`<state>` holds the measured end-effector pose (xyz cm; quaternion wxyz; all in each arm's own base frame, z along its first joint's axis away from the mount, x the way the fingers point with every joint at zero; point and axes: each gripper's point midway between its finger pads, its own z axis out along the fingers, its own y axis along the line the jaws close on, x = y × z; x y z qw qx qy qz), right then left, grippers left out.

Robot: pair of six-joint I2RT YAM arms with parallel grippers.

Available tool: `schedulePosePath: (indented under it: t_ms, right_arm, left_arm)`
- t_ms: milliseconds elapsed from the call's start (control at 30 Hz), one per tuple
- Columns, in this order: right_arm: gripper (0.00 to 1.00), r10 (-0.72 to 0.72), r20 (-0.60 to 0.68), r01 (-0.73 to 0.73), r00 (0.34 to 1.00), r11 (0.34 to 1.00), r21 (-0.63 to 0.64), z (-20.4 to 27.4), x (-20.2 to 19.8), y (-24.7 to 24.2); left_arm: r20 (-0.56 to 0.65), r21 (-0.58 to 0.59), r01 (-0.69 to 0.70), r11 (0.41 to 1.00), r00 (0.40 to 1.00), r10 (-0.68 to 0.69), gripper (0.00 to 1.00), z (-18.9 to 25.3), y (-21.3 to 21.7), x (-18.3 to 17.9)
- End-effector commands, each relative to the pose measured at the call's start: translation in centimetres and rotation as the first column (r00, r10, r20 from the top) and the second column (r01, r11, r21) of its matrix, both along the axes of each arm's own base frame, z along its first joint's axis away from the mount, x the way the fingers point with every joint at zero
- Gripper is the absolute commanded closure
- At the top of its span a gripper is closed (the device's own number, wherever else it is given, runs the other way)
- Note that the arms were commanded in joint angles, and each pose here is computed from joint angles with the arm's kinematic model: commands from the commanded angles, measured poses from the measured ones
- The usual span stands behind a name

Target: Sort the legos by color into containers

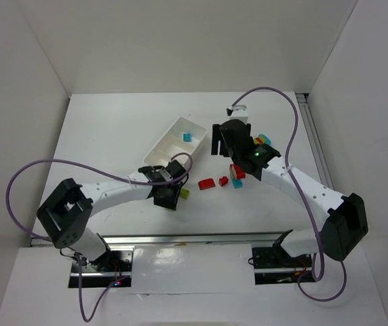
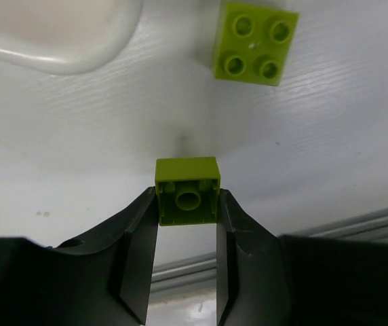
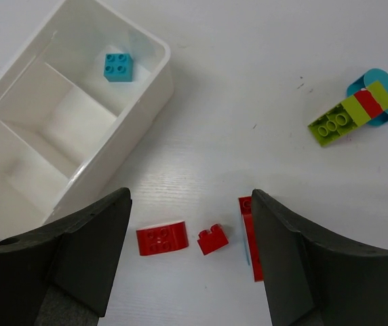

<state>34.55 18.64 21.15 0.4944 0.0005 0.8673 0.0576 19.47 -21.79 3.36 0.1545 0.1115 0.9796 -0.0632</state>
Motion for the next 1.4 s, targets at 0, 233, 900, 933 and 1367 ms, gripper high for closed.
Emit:
schedulePosePath:
  t_ms: [0,233,900,933,1367]
  right_arm:
    - [0.22,-0.042,0.045,0.042,0.998,0.999,-0.011,1.9,0.8,-0.7]
    - [0.22,-0.093,0.111,0.094,0.989,0.996,0.002,3.8,1.2,-1.9]
    - [0.20,0.174,-0.092,-0.156,0.980,0.972,0.178,-1.8,-5.0,3.0]
    - [0.20,0.181,-0.120,-0.160,0.976,0.974,0.162,-2.9,-5.4,3.1]
    - [0.18,0.354,-0.145,-0.317,0.924,0.921,0.228,-5.9,-8.6,7.8]
  left_arm:
    - [0.126,-0.056,0.021,0.998,0.992,-0.014,0.96,6.9,-1.2,2.2]
    - [0.293,-0.224,-0.034,0.974,0.951,0.101,1.00,18.9,-2.0,8.7]
    - [0.268,-0.122,-0.205,0.971,0.935,0.231,1.00,8.9,-1.2,23.9]
    - [0.265,-0.120,-0.205,0.971,0.936,0.230,1.00,8.7,-1.3,24.1]
    - [0.313,-0.104,-0.199,0.974,0.923,0.222,0.41,12.0,-0.4,23.9]
